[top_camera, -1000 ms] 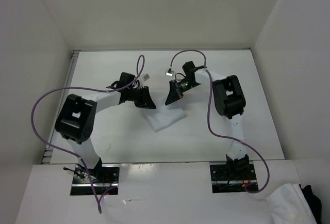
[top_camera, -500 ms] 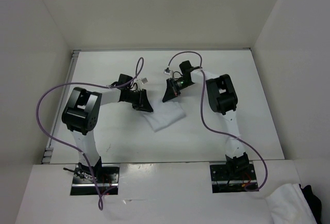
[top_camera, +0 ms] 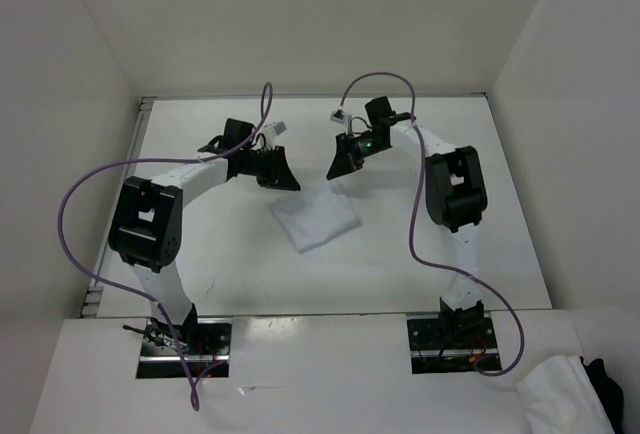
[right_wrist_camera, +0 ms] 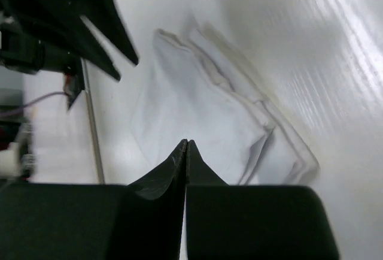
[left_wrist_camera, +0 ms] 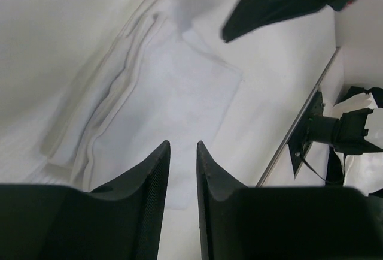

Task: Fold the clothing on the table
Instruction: Fold the skirt

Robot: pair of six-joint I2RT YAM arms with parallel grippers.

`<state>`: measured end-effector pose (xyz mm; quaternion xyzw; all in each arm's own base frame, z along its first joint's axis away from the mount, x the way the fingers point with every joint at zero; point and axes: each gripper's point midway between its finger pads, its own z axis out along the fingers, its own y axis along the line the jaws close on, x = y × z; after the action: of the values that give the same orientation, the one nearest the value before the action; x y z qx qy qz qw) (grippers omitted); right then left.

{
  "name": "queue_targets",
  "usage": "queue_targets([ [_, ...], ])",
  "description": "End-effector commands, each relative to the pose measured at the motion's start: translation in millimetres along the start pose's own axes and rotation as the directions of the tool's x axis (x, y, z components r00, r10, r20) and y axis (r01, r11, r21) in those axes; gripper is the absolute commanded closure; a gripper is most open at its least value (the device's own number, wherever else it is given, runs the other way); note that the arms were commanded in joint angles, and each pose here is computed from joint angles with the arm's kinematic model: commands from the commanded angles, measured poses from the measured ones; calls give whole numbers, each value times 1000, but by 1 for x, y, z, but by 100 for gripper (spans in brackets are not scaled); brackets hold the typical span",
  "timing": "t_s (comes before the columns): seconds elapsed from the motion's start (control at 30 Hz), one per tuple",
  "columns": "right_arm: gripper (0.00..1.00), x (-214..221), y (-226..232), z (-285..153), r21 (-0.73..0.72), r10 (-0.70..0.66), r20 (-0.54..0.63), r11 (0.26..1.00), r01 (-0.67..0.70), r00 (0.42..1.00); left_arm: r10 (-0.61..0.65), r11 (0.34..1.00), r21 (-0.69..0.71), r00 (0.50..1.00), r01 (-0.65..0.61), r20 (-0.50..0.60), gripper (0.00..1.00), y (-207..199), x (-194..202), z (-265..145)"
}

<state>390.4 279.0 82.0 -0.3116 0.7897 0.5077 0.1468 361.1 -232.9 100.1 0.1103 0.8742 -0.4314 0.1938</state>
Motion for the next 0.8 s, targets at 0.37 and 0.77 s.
queue_targets([
  [0.37,100,145,21,-29,-17,-23,-246,1000,20,969,-3,1000,-3,999,3,-44,68,-2,30,10],
  [0.77,100,139,11,-21,-33,-9,-231,999,2,973,-22,999,-32,999,21,-36,68,4,21,14],
])
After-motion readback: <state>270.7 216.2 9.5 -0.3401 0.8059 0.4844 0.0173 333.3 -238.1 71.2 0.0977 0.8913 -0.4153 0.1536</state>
